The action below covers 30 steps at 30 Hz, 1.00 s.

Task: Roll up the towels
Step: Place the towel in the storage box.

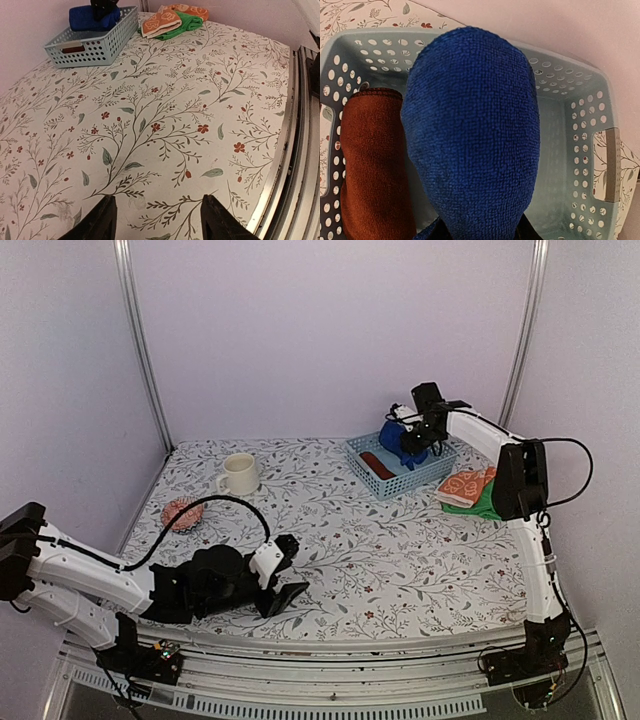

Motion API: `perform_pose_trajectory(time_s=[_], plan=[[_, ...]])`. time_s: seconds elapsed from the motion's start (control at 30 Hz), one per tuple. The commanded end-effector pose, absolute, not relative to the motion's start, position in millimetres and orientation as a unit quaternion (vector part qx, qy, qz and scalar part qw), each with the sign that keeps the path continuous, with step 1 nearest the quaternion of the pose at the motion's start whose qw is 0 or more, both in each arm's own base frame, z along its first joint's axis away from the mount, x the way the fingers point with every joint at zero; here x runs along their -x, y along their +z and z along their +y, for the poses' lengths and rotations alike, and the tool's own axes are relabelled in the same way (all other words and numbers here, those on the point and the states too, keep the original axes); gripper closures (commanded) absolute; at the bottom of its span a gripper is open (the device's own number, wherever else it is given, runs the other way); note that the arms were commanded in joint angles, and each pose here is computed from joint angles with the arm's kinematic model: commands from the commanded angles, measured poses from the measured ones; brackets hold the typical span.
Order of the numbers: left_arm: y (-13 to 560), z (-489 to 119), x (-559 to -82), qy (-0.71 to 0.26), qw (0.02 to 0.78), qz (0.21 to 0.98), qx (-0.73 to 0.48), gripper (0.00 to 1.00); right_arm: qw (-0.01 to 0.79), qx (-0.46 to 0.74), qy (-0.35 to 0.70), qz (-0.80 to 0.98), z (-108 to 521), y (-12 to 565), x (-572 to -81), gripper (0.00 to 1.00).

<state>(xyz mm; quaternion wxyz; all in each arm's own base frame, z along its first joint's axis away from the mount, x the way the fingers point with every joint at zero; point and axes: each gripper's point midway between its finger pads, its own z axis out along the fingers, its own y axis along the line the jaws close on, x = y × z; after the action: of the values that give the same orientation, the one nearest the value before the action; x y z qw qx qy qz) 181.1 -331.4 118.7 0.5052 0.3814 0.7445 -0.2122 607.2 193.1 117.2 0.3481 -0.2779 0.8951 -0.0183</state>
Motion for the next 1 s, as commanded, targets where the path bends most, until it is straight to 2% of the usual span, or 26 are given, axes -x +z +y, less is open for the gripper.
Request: perform_pose_trajectory(time_s=[0.0, 0.43, 0.67, 0.83, 0.97], plan=[[117, -332, -182, -0.222, 0.501, 0.749, -0.373, 0.41, 0.355, 0.266, -0.041, 0.895, 194, 99, -621, 0.94], [106, -336, -181, -0.224, 0.489, 0.754, -0.376, 0.41, 0.336, 0.281, -0.069, 0.897, 200, 67, -621, 0.93], [102, -338, -181, -0.222, 0.486, 0.755, -0.379, 0.42, 0.313, 0.294, -0.034, 0.902, 221, 52, -606, 0.77], [99, -338, -181, -0.219, 0.484, 0.756, -0.383, 0.42, 0.304, 0.3, -0.017, 0.904, 228, 47, -600, 0.71], [97, -338, -181, -0.218, 0.483, 0.757, -0.383, 0.41, 0.294, 0.303, 0.003, 0.907, 233, 46, -593, 0.58]])
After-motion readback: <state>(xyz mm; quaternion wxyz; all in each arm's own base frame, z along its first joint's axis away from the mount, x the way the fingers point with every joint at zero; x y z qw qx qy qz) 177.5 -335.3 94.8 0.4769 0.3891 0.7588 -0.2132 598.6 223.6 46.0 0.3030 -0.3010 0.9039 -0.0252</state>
